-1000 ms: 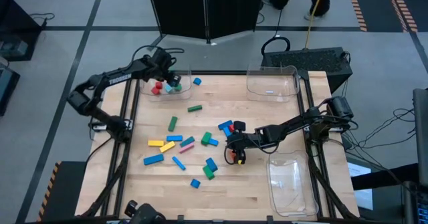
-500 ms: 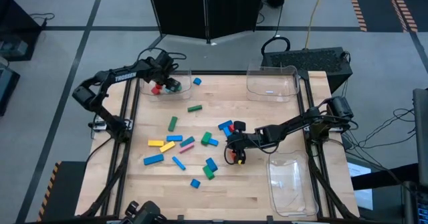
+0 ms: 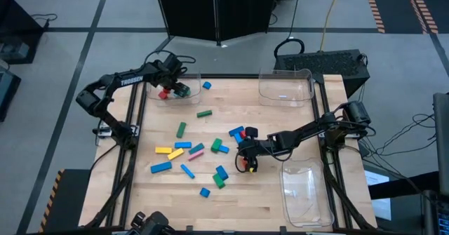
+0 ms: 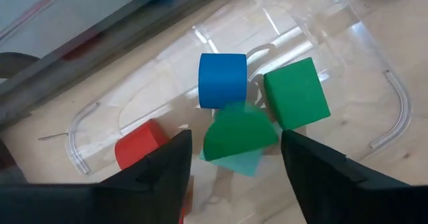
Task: Sort blocks by size
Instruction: Put the green half-circle block into the top left transparent bin, then put the blue half-circle block into the top left transparent bin
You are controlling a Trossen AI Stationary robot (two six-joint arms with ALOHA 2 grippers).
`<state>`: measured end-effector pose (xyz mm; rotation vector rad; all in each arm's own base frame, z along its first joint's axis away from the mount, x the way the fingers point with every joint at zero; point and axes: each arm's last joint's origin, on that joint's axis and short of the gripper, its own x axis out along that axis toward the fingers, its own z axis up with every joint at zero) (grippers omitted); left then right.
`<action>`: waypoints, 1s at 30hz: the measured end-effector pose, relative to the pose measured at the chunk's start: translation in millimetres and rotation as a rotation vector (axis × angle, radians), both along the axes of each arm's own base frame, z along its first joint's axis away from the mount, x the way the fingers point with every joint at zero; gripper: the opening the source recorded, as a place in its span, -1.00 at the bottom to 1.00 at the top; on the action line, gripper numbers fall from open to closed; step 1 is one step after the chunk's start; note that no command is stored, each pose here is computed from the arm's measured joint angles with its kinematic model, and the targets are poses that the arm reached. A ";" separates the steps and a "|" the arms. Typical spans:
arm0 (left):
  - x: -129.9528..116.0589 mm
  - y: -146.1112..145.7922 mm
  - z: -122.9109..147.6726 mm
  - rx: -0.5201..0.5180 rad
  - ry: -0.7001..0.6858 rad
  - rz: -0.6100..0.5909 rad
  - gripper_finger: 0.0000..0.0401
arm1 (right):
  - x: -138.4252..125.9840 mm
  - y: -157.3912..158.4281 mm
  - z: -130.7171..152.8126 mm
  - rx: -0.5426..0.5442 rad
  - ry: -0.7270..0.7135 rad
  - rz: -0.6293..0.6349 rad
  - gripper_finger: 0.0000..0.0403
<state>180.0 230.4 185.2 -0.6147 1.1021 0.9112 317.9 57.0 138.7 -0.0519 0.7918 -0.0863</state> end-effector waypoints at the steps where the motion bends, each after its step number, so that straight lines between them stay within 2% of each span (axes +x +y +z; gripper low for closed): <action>1: 0.0 0.0 0.0 0.000 0.001 0.000 0.21 | -0.1 0.0 -0.1 0.001 0.002 -0.001 -0.50; 10: -2.5 -3.2 2.8 -0.013 0.013 0.003 0.27 | -1.0 -0.1 -0.9 0.002 0.013 -0.005 -0.50; 16: -1.5 -17.2 23.3 0.030 -0.022 -0.022 0.27 | -0.7 -0.1 -0.6 0.003 0.009 -0.006 -0.50; 25: 4.9 -73.4 72.5 0.112 -0.139 -0.145 0.27 | 0.5 0.1 0.5 0.007 -0.008 -0.006 -0.50; 30: 15.8 -113.5 79.2 0.030 -0.168 -0.283 0.27 | 0.6 0.0 0.6 0.006 -0.011 -0.007 -0.50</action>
